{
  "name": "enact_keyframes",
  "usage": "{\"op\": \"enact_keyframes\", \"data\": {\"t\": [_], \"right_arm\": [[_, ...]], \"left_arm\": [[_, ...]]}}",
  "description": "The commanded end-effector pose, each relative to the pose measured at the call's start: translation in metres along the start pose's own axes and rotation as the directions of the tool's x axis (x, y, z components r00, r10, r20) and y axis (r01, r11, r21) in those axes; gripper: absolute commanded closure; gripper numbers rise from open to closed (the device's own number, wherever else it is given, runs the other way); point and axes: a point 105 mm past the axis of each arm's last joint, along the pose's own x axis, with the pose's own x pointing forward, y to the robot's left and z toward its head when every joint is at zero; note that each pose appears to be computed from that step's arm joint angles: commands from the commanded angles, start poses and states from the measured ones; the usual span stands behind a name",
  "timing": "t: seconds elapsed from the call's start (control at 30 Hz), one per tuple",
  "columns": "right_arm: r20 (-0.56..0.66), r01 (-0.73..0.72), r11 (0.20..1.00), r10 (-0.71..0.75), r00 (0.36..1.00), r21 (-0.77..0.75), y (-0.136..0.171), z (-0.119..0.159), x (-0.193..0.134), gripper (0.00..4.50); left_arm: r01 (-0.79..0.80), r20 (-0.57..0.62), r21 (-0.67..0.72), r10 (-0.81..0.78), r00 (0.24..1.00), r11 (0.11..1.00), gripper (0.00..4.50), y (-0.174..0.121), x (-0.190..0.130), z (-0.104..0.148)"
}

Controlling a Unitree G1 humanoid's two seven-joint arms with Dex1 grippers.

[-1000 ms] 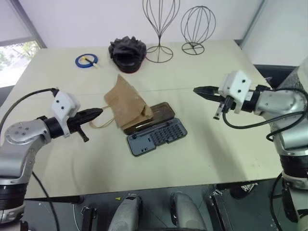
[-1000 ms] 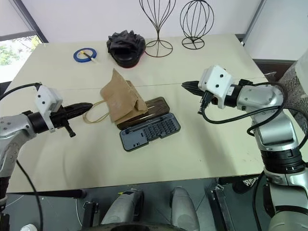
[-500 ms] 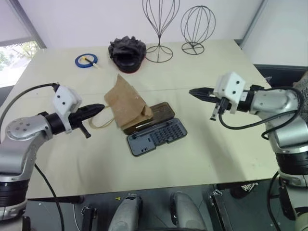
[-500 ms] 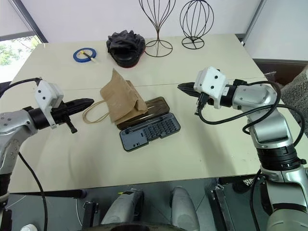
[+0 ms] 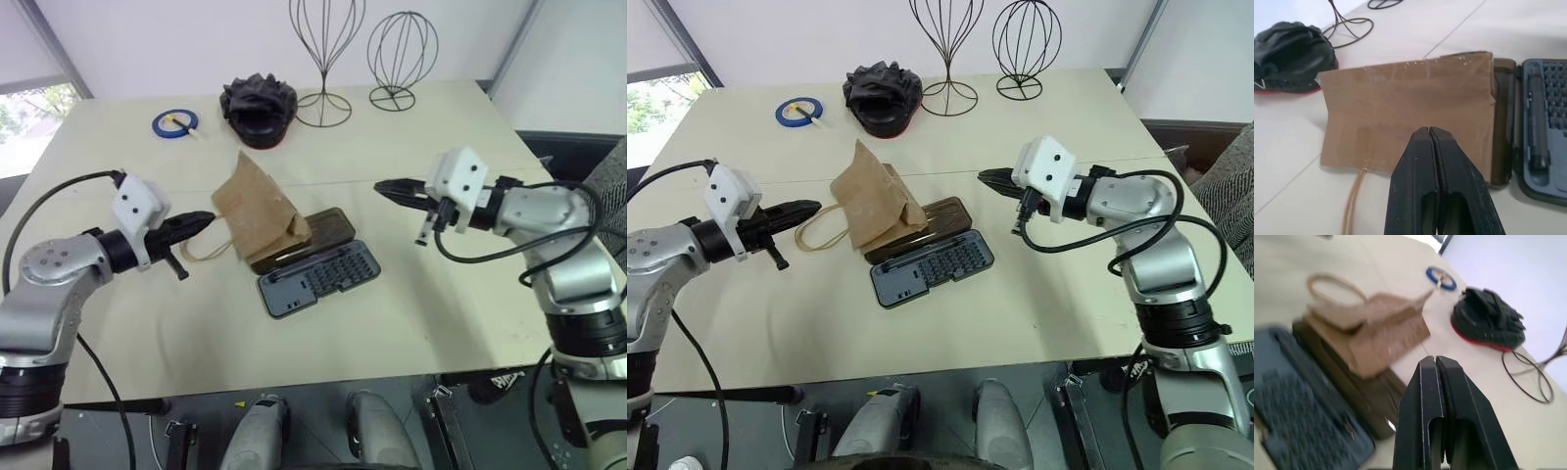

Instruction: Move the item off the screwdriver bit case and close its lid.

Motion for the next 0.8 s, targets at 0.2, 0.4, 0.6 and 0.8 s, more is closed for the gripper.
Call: {"op": "enact_keyframes", "data": {"t": [0.2, 0.4, 0.6, 0.8], "right_arm": [[-0.002, 0.012, 0.982, -0.012, 1.0, 0.19, 0.03, -0.005, 0.039, 0.57], [-0.065, 0.112, 0.91, -0.094, 0.994, 0.4, 0.034, -0.012, 0.064, 0.02], [-0.073, 0.105, 0.834, -0.077, 0.994, 0.541, 0.047, -0.008, 0.089, 0.02], [-0.085, 0.088, 0.813, -0.047, 0.995, 0.576, 0.056, -0.012, 0.105, 0.02]], "left_arm": [[-0.058, 0.043, 0.02, 0.057, 0.997, 0.998, 4.5, 0.007, 0.003, 0.002], [-0.079, 0.054, 0.012, 0.079, 0.995, 0.997, 4.5, 0.005, 0.005, -0.001], [-0.088, 0.053, 0.007, 0.088, 0.995, 0.996, 4.5, 0.0, 0.007, -0.005], [-0.098, 0.045, 0.014, 0.098, 0.994, 0.995, 4.5, -0.002, 0.008, -0.008]]}}
